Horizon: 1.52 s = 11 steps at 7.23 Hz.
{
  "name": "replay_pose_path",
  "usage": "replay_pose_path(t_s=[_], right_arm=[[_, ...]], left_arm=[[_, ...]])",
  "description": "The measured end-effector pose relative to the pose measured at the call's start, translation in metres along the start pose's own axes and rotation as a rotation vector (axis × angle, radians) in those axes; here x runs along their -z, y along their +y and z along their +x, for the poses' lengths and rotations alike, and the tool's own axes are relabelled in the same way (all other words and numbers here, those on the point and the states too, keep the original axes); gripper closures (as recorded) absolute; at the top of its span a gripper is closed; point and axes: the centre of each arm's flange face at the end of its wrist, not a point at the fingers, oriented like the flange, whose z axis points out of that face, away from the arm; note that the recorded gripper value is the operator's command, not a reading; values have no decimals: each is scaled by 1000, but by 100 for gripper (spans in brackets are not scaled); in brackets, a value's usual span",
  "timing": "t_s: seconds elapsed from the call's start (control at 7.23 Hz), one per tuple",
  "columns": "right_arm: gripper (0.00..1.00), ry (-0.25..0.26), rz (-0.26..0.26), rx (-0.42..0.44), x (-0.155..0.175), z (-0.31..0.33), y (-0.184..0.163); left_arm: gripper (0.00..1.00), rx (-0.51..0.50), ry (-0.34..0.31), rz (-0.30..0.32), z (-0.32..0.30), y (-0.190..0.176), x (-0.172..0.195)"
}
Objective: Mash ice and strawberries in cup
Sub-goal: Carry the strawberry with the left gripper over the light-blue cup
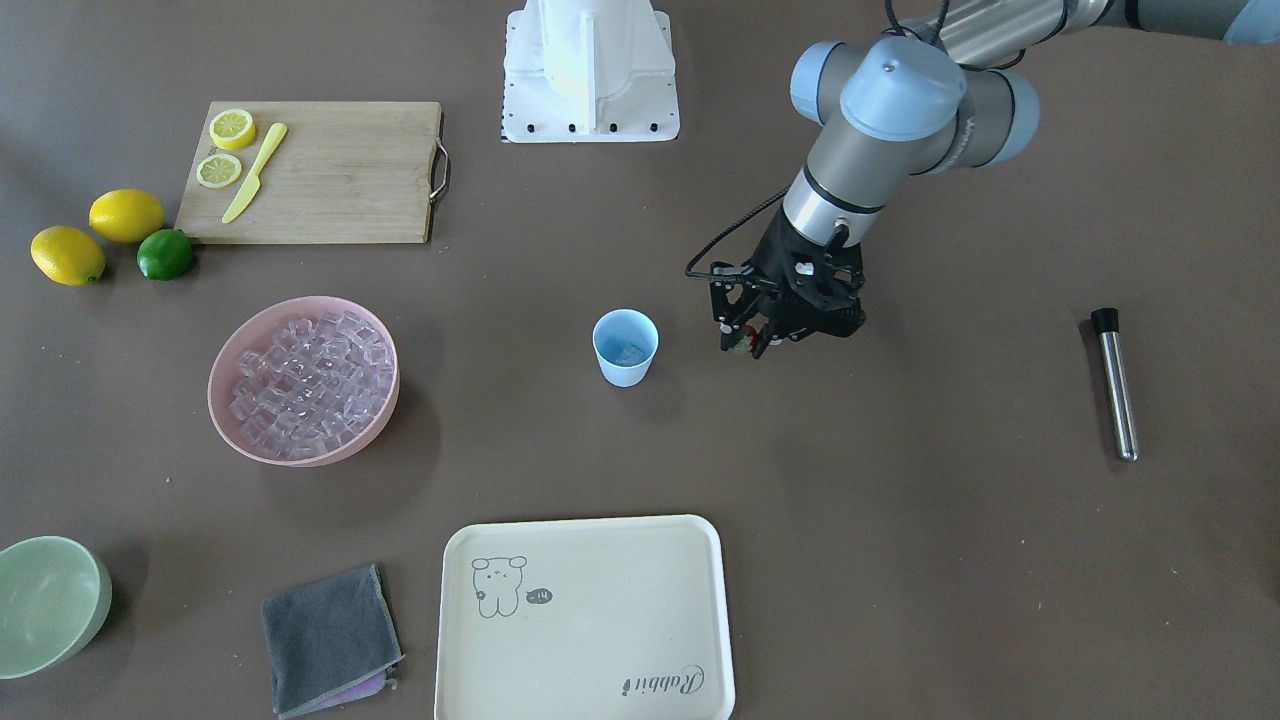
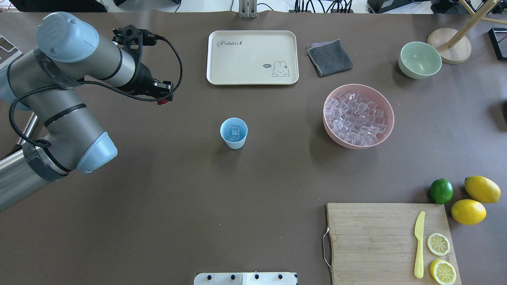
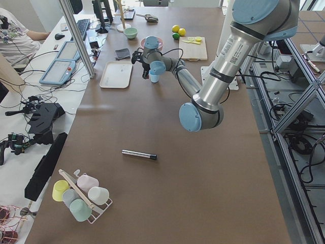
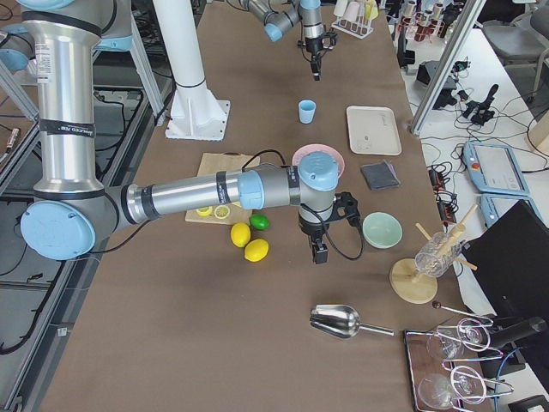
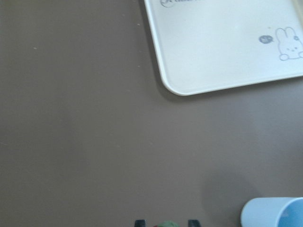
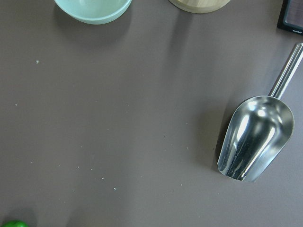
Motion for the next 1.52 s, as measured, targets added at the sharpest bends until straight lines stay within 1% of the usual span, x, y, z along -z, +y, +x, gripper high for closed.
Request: replay_pose_path(t_s=[0.28,0.42,0.55,0.97,1.11,1.25,1.38,1.52], right_arm=[[2,0,-1,-4,-1,1,1],[2,0,-2,-4,-1,1,1],[2,0,-3,-1,-1,1,1],[2,1,-1,1,0,0,1],[2,0,3,1,1,-1,0],[2,0,5,1,2,-2,1],[2,0,5,0,3,-2,1],[2,1,6,0,3,-3,0]], left_arm=[[100,24,21,23,62,18,-18],[100,36,27,34,87,20,-26],[100,41,19,41,98,19,-35],[100,13,-31,74,87,19,-51],[71,10,-38,74,85,21,-54],[46,9,-41,73,85,24,-56],[4,12,-40,75,88,28,-57],[3,22,-37,79,91,32,-57]])
